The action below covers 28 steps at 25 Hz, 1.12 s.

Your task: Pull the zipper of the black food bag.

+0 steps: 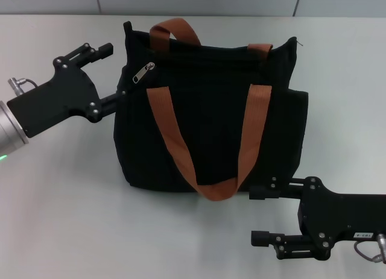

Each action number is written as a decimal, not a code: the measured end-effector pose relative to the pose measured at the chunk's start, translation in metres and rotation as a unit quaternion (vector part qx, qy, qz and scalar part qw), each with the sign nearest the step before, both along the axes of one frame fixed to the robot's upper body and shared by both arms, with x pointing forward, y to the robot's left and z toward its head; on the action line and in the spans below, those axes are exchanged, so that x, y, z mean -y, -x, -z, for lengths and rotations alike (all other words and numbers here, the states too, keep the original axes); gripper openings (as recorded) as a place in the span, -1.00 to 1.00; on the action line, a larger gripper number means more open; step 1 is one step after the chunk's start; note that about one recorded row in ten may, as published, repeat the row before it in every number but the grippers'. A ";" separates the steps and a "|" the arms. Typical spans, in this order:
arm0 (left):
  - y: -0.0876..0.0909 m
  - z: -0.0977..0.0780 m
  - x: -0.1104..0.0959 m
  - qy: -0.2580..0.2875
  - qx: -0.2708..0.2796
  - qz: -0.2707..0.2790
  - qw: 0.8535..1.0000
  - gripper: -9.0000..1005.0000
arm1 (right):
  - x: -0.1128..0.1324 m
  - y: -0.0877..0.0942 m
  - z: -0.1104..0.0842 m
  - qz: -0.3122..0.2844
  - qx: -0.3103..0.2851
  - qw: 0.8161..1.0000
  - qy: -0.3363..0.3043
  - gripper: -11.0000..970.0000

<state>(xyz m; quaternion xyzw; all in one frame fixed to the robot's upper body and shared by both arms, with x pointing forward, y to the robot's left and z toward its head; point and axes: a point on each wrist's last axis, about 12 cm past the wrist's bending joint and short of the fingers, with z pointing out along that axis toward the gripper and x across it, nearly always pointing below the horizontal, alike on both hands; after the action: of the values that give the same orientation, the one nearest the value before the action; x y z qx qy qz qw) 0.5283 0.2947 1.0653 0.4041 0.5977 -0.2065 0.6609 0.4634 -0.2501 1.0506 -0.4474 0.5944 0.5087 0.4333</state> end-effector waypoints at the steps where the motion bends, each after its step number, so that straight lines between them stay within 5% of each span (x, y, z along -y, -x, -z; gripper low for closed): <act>1: 0.000 0.000 0.001 -0.001 0.003 0.001 1.000 0.38 | 0.000 0.000 0.000 0.000 0.000 1.000 0.000 0.49; 12: 0.001 0.001 0.004 -0.021 0.013 0.021 0.999 0.29 | 0.000 0.000 0.000 0.000 -0.001 1.000 -0.001 0.50; 19: 0.000 0.000 0.005 -0.024 0.017 0.025 0.999 -0.12 | -0.001 -0.001 -0.001 -0.002 -0.001 1.000 -0.002 0.49; 26: 0.003 -0.002 0.006 -0.016 0.023 0.032 0.999 -0.90 | -0.002 -0.002 -0.003 -0.006 -0.003 1.000 -0.004 0.50; 28: 0.005 -0.003 0.005 -0.011 0.028 0.036 0.999 -0.90 | -0.003 -0.002 -0.005 -0.012 -0.004 1.000 -0.012 0.50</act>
<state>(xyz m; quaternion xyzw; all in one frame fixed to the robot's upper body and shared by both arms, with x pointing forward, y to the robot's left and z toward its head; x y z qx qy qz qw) 0.5232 0.2893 1.0686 0.4383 0.5660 -0.2125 0.6651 0.4653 -0.2475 1.0555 -0.4474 0.5848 0.5224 0.4301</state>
